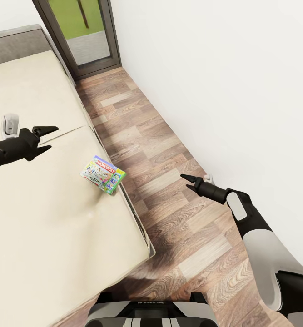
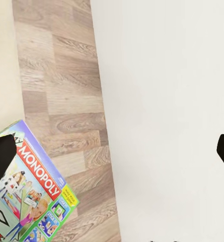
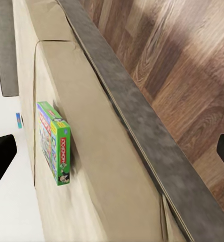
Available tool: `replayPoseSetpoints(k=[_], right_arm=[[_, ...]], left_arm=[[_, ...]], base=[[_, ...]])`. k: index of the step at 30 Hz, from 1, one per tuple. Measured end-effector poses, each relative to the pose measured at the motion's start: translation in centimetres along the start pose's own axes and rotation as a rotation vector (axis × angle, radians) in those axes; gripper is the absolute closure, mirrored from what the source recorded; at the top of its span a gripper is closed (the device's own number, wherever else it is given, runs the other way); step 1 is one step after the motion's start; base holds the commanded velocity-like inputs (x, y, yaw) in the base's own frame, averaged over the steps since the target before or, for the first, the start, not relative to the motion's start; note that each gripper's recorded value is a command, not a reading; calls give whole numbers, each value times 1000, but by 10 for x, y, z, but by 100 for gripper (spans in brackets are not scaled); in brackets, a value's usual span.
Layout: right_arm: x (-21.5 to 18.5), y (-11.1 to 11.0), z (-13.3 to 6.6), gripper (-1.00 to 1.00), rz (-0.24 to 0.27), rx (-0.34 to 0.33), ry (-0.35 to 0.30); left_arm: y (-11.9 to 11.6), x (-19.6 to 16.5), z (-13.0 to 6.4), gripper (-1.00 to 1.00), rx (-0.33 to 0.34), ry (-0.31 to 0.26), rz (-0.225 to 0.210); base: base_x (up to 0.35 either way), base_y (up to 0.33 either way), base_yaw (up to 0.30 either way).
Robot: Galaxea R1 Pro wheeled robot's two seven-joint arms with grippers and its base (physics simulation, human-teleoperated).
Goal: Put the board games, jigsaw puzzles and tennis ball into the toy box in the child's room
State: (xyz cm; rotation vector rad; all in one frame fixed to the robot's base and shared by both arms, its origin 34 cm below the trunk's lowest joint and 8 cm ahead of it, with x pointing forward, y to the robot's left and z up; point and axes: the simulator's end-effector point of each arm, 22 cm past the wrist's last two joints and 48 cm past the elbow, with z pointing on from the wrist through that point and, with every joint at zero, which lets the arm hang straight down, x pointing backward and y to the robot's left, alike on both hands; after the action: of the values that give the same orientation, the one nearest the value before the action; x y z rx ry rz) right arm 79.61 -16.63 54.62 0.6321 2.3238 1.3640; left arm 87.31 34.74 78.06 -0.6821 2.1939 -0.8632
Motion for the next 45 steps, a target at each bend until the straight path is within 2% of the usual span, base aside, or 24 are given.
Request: replayPoseSetpoints(k=[8, 13, 26, 34, 45], right_arm=[[1, 3, 1, -100, -1, -9, 1], [2, 4, 2, -100, -3, -12, 3], [3, 7, 4, -100, -19, -32, -17], [2, 17, 3, -100, -33, -85, -35], [5, 15, 3, -100, -29, -103, -33]], left_arm=[[-8, -5, -2, -100, 21, 0, -3], [-24, -5, 0, -100, 62, 14, -11], [-57, 13, 10, -100, 100, 121, -58], [-63, 15, 11, -100, 90, 150, -67], [-58, 17, 14, -100, 75, 165, -70]], base=[[0, 0, 0], [0, 0, 0], [0, 0, 0], [0, 0, -1], [0, 0, -48]])
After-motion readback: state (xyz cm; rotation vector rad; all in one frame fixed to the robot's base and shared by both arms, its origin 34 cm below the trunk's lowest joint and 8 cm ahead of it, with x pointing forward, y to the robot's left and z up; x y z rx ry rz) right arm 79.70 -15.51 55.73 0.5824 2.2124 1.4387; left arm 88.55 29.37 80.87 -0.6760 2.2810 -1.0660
